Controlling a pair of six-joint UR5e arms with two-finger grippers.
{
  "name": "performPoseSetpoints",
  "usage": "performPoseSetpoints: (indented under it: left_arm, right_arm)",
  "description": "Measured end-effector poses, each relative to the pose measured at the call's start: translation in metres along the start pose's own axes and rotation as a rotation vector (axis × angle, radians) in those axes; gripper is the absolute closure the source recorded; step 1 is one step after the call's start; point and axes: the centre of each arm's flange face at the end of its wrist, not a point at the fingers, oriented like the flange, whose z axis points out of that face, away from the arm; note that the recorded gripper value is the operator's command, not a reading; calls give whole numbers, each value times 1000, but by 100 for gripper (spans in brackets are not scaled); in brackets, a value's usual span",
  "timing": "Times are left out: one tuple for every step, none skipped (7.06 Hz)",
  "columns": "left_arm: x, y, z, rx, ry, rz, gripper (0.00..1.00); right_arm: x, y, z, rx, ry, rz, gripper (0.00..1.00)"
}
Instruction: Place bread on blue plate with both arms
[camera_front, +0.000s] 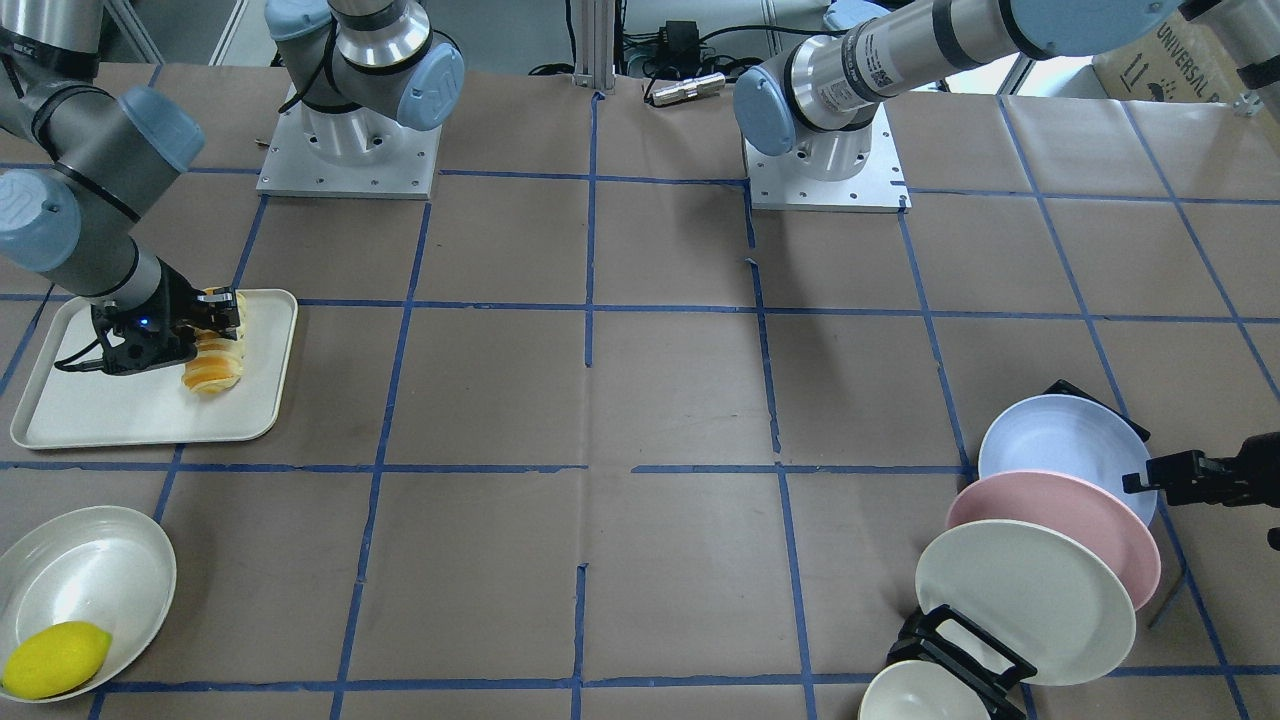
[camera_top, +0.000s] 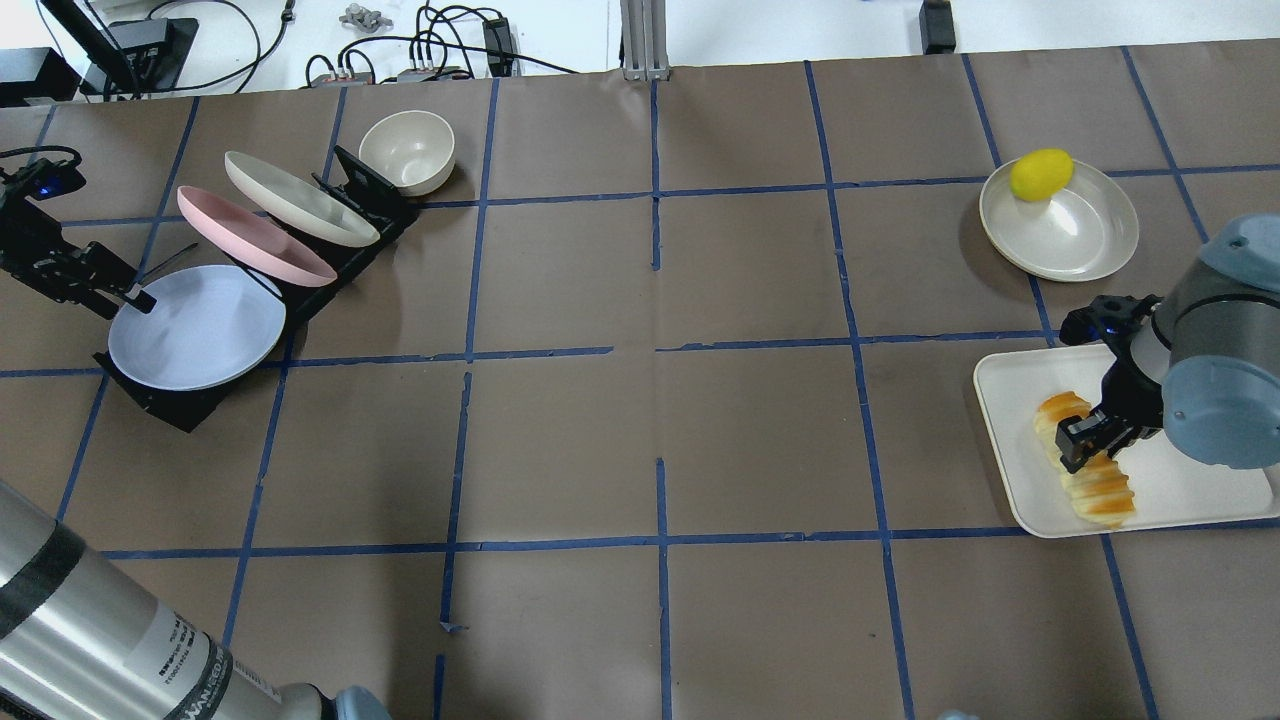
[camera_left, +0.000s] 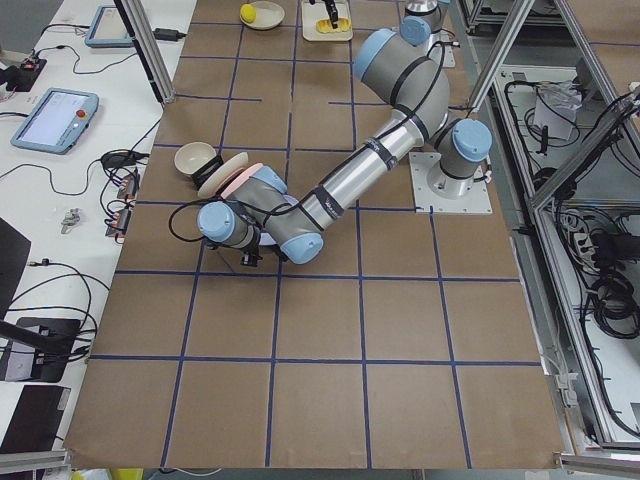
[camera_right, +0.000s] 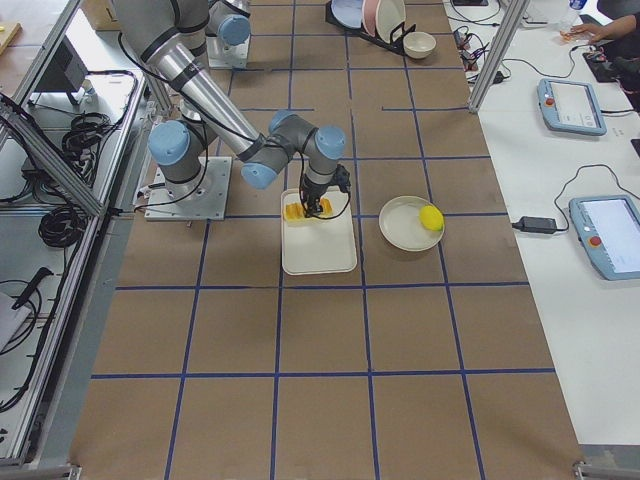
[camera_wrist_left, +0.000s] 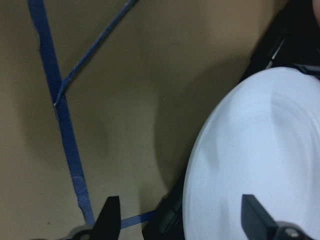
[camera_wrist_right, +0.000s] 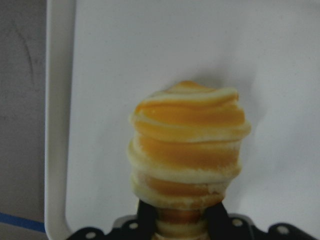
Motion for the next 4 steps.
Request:
performPoseSetpoints:
  left_arm:
    - [0,0,1,-3,5,-2,70]
    - [0,1,0,-5,8,-3,75]
    - [0,1,-1,-7,11,-4,82]
    - [0,1,-2,-8,14,-4,86]
  right_arm:
    - [0,1,-5,8,8,14,92]
    - [-1,3,-17,32,25,25,92]
    - [-6,10,-42,74,54,32,92]
    - [-15,23,-78,119,82,37,92]
